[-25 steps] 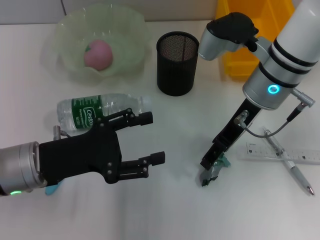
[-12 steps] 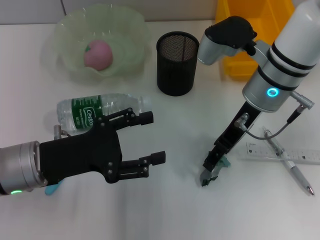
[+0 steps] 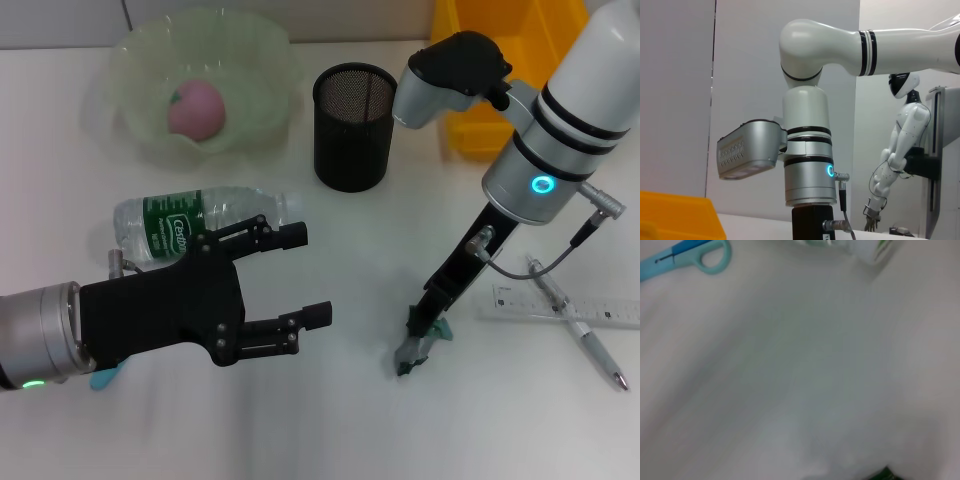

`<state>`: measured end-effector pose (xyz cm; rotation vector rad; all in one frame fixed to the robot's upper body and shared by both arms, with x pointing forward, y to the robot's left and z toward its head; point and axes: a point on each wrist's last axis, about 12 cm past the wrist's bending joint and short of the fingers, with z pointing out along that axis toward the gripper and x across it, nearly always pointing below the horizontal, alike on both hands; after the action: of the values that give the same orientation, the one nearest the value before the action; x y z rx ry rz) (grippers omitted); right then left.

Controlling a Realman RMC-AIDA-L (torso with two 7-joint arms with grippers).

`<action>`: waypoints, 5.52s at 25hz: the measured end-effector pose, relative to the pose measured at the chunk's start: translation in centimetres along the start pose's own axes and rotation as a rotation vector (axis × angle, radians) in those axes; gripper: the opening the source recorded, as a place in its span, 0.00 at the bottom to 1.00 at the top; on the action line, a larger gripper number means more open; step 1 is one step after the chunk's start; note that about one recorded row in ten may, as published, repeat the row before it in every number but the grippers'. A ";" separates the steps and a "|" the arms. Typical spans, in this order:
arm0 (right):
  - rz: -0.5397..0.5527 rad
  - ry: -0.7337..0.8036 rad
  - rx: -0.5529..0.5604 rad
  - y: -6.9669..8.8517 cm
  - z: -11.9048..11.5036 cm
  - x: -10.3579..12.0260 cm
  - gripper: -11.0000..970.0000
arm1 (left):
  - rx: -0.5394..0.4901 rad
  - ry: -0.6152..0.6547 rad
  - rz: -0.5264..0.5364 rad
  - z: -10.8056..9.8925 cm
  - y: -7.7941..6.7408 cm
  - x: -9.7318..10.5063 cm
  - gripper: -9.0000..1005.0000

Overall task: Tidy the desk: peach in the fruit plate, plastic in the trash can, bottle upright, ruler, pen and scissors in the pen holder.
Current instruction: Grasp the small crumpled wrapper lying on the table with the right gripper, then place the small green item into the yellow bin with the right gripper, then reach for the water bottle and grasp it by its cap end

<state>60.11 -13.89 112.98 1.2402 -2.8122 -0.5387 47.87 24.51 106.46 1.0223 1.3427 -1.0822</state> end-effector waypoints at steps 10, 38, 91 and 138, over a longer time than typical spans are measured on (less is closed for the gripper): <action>-0.003 -0.002 -0.003 0.0 0.0 0.0 0.50 | -0.009 -0.003 0.007 -0.1 -0.2 0.3 0.76; -0.014 -0.139 -0.055 -0.4 -1.7 1.8 0.39 | -0.012 -0.006 0.008 -0.1 -0.1 0.3 0.75; 0.174 -1.174 0.400 -13.1 -6.2 10.1 0.47 | -0.077 0.000 0.044 1.4 2.1 -0.4 0.73; -0.130 -1.522 -0.116 -2.8 1.3 25.8 0.73 | -0.089 -0.054 -0.006 1.1 1.5 -0.2 0.72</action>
<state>44.30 -33.83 107.79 1.2233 -3.4688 -2.4773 49.63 23.72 106.58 0.9175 1.3391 -1.0381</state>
